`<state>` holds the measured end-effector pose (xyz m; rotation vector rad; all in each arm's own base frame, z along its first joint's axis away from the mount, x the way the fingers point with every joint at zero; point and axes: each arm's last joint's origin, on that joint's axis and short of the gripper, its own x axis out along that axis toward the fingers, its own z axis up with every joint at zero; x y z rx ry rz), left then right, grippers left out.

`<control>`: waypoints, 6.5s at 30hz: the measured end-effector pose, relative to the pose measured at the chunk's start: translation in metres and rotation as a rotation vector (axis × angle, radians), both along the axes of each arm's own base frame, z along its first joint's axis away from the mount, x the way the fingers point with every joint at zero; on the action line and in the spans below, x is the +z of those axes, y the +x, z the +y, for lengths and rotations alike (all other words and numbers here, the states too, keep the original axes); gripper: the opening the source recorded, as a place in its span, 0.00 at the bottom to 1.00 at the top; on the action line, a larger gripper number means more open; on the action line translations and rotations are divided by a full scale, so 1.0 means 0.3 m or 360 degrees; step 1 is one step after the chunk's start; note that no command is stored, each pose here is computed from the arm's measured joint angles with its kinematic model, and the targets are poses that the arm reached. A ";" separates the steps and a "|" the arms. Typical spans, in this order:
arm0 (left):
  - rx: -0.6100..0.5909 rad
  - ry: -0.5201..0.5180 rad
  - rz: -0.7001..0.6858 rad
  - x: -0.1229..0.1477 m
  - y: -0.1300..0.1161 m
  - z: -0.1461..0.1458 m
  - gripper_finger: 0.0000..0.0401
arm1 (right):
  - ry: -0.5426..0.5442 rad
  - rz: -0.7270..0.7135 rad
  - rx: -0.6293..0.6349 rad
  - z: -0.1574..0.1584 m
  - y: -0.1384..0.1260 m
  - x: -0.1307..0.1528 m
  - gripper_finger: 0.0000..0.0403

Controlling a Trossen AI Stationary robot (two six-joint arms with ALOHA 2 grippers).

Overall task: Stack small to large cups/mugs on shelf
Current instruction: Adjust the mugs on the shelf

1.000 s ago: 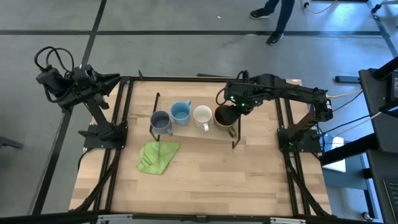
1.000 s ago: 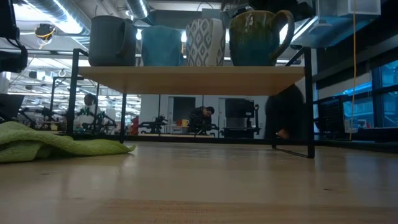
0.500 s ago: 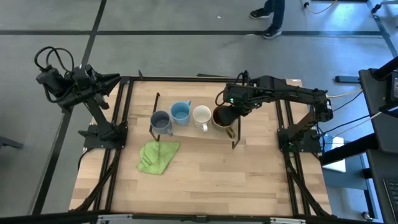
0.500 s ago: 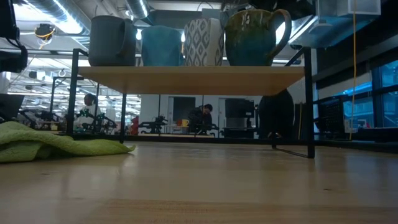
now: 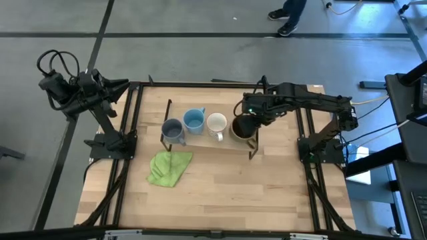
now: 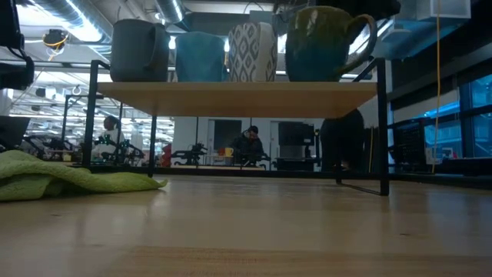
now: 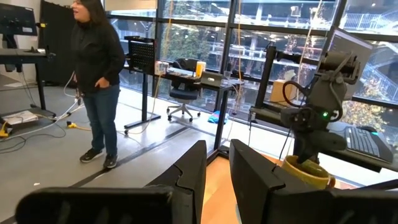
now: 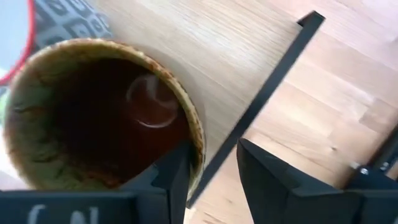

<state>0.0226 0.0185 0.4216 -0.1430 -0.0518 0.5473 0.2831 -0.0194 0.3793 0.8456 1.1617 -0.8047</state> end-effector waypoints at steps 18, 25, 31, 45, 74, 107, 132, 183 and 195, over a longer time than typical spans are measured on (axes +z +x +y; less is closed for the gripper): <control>0.0000 -0.0003 -0.0002 0.000 0.000 0.000 0.17 | -0.0007 -0.0165 0.0027 0.001 -0.003 0.032 0.33; 0.0000 -0.0002 -0.0001 0.000 0.000 0.000 0.17 | 0.0000 -0.0216 -0.0003 0.003 -0.034 0.059 0.33; -0.0001 -0.0003 -0.0002 0.000 0.000 0.000 0.17 | -0.0104 -0.0558 0.0106 -0.001 -0.006 0.127 0.33; -0.0079 -0.0009 -0.0032 -0.001 0.003 -0.005 0.17 | -0.0358 -0.0876 0.0638 -0.092 0.283 0.148 0.33; -0.0743 -0.0248 -0.0069 -0.159 -0.004 0.068 0.17 | -0.0426 -0.0932 0.0912 -0.215 0.412 0.130 0.33; -0.2152 0.0685 -0.0328 0.375 -0.033 0.026 0.17 | -0.0336 -0.1142 0.0969 -0.272 0.412 0.155 0.33; -0.1916 -0.0093 0.0547 0.239 -0.012 0.065 0.14 | -0.0646 -0.1418 0.0890 -0.246 0.374 0.288 0.33; -0.0856 -0.0149 0.1510 0.148 0.370 0.006 0.00 | -0.1214 -0.1040 0.0870 -0.115 0.221 0.390 0.33; -0.0763 -0.0096 0.1750 0.107 0.516 0.098 0.00 | -0.1134 -0.0798 0.0599 -0.127 0.205 0.340 0.33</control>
